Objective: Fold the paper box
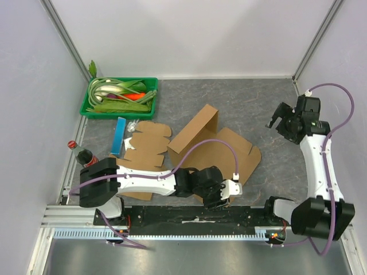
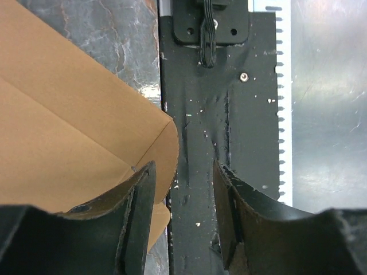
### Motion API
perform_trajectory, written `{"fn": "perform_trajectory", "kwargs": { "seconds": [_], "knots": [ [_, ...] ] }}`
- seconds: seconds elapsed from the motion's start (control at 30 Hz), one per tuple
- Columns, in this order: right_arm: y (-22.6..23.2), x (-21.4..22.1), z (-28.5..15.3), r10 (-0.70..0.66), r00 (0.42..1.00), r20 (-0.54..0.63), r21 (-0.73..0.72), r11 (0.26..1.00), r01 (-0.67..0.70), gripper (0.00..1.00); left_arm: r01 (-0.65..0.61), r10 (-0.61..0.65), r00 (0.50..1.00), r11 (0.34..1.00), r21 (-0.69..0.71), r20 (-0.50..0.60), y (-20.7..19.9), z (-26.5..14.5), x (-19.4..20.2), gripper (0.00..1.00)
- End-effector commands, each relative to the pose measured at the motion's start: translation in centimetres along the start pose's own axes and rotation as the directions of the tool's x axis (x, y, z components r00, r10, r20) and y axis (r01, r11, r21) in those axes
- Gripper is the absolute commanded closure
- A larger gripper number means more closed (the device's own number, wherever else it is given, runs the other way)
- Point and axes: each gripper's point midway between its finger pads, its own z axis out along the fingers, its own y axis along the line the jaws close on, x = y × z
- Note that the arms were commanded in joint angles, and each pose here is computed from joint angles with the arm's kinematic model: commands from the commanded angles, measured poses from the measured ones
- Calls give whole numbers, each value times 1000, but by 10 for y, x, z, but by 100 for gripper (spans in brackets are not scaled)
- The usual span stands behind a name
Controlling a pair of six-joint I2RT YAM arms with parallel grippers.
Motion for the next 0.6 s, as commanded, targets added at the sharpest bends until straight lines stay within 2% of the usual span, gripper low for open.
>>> {"fn": "perform_trajectory", "kwargs": {
  "seconds": [0.0, 0.17, 0.3, 0.37, 0.43, 0.5, 0.57],
  "knots": [
    [20, 21, -24, -47, 998, -43, -155, 987, 39, 2, -180, 179, 983, 981, 70, 32, -7, 11, -15, 48],
    [-1, 46, -18, -59, 994, -97, -87, 995, 50, 2, -223, 227, 971, 973, 61, -70, -3, 37, 14, 50],
    [-13, 74, -9, -12, 985, -173, -47, 999, 4, 2, -263, 257, 961, 964, -43, -100, 15, 44, 20, 62],
    [-20, 100, 1, 22, 971, -237, -34, 999, -30, 3, -293, 282, 952, 951, -98, -115, 24, 45, 22, 71],
    [-9, 136, 7, 50, 932, -359, -121, 988, -100, 2, -298, 293, 954, 942, -154, -61, 30, 43, 8, 79],
    [2, 153, 11, 44, 910, -411, -198, 971, -136, 5, -296, 299, 954, 930, -216, -18, 35, 35, -5, 84],
    [-4, 160, 13, 15, 915, -403, -199, 975, -103, 7, -288, 304, 952, 920, -264, 22, 39, 28, -19, 88]
  ]
}}
